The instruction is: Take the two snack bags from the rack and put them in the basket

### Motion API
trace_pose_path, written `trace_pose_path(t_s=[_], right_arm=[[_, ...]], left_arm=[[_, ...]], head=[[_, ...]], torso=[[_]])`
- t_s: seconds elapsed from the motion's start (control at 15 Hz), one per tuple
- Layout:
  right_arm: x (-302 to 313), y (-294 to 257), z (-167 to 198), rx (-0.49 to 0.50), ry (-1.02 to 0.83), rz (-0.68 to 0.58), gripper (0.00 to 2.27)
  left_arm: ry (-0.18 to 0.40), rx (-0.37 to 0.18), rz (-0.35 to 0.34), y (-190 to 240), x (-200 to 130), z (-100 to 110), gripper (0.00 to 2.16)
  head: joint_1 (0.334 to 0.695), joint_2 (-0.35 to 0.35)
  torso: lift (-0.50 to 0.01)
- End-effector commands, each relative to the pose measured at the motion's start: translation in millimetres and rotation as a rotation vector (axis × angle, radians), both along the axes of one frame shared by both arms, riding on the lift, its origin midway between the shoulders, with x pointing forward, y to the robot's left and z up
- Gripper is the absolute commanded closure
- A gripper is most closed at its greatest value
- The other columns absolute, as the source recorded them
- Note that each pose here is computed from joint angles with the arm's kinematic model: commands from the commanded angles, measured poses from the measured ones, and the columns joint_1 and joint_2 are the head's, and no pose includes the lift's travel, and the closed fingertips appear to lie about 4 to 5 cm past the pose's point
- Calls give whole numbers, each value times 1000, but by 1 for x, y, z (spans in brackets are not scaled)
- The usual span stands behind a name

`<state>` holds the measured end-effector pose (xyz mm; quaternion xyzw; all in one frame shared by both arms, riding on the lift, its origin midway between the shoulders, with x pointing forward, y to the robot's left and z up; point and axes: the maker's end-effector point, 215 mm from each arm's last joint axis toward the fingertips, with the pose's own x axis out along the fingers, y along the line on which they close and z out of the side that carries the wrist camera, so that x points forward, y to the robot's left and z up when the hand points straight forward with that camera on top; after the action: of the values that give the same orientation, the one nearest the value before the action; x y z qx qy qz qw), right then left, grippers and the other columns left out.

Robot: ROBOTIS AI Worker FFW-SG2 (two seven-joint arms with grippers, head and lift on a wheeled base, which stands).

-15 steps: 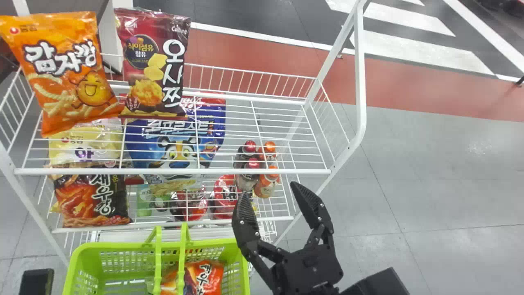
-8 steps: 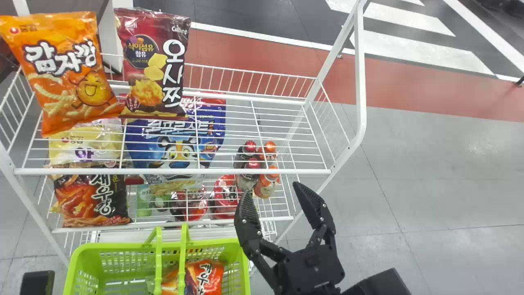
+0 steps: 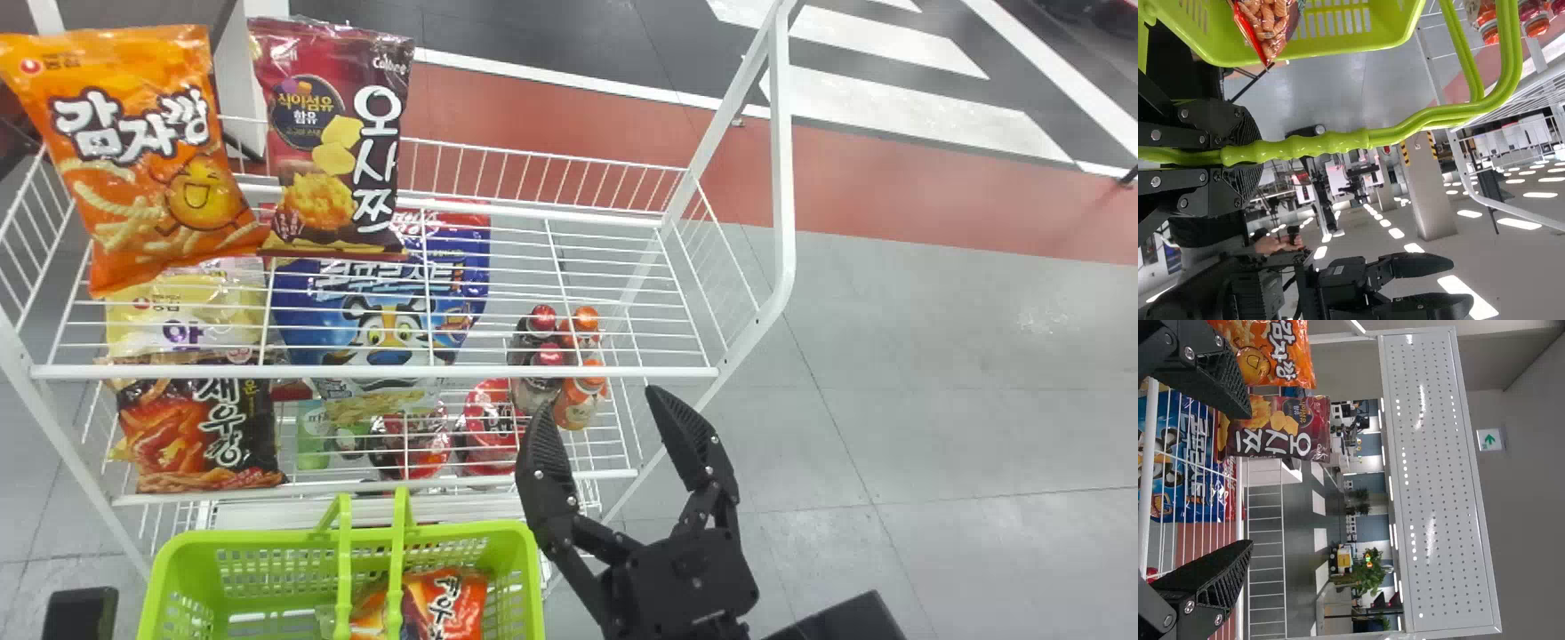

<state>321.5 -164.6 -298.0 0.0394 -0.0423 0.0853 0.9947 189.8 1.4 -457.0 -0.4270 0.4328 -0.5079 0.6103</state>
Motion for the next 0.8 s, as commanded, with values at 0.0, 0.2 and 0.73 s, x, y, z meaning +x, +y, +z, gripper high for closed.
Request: trace_pose_path(t_s=[0.0, 0.2, 0.73], right_arm=[[0, 0, -1, -1, 2, 1, 151], [0, 0, -2, -1, 3, 1, 151], [0, -2, -3, -5, 4, -1, 151]], left_arm=[[7, 5, 0, 0, -1, -1, 1990], [11, 11, 2, 1, -1, -3, 1990], [17, 32, 10, 2, -1, -8, 1990]], head=[[695, -350], [695, -350], [695, -350]], torso=[[-11], [-11], [-11]])
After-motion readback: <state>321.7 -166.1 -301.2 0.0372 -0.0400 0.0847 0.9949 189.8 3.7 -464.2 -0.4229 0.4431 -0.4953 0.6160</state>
